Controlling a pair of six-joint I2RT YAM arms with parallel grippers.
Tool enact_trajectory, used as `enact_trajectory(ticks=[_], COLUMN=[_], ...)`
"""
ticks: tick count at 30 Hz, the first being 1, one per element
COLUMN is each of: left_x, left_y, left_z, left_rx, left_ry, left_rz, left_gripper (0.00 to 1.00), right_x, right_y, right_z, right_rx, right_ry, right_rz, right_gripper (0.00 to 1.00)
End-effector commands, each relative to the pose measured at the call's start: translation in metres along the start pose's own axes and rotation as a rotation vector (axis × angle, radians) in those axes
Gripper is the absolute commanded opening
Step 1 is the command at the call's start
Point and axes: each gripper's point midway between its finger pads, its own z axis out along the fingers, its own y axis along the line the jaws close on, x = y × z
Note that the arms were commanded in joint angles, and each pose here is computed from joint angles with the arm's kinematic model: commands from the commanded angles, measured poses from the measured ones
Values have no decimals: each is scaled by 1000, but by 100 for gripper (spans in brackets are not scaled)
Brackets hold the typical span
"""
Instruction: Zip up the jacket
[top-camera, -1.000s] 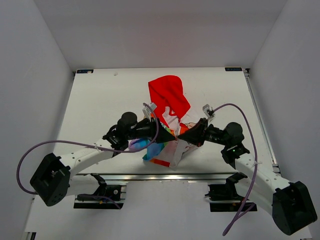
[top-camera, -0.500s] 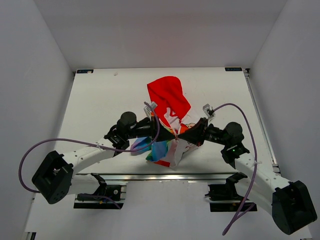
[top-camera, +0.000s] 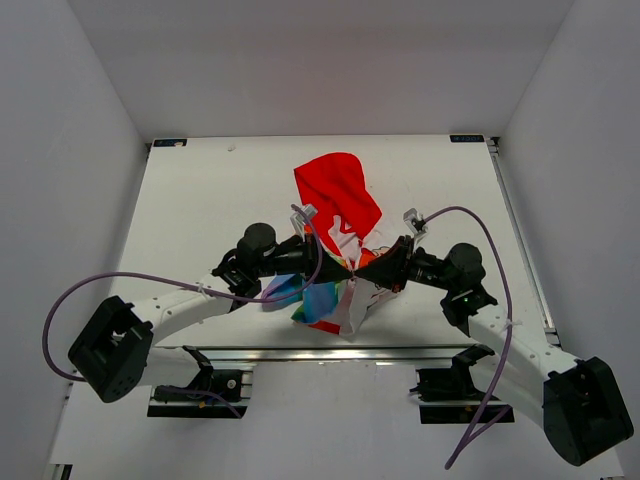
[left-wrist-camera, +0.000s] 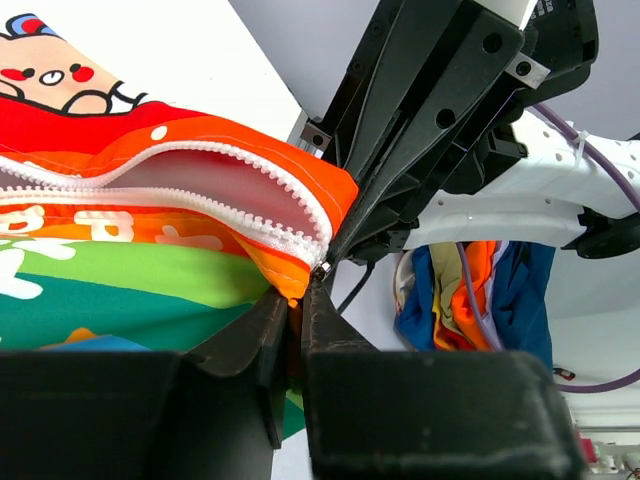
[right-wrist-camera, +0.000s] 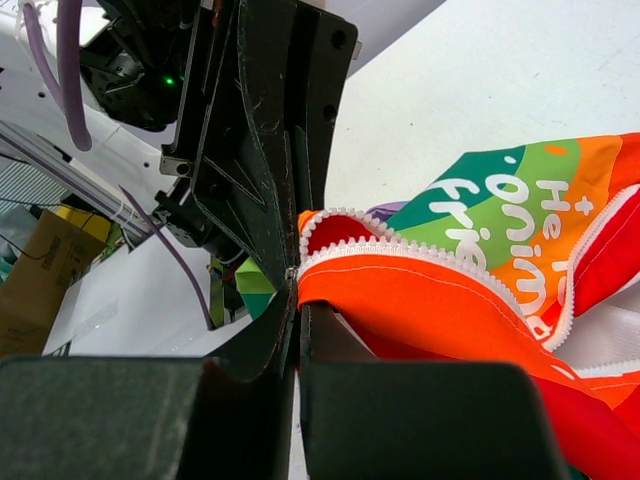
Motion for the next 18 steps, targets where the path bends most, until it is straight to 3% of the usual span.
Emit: enact_trajectory(ticks=[1, 3, 5, 10, 13, 16, 18], left_x=[-8, -7, -7, -10, -12, -10, -10], left_y=[-16, -16, -17, -19, -18, -16, -14], left_z=[-5, -6, -7, -5, -5, -5, -5], left_rx=[35, 32, 32, 37, 37, 28, 16], left_ry=[-23, -21, -22, -28, -36, -31, -34], left_rz=[52, 54, 55, 56, 58, 52, 54], left_gripper=[19, 22, 31, 37, 24, 3, 0], right_x=[-14, -14, -13, -10, -10, -12, -13], right_y=[7, 7, 7, 8, 8, 9, 9], right_z=[2, 1, 1, 2, 1, 1, 1], right_rx=[-13, -10, -8, -20, -19, -18, -16], right_ry=[-28, -29, -24, -5, -5, -11, -14], right_rz=[-60, -66, -67, -61, -60, -66, -62], right_gripper=[0, 0, 0, 0, 0, 0, 0])
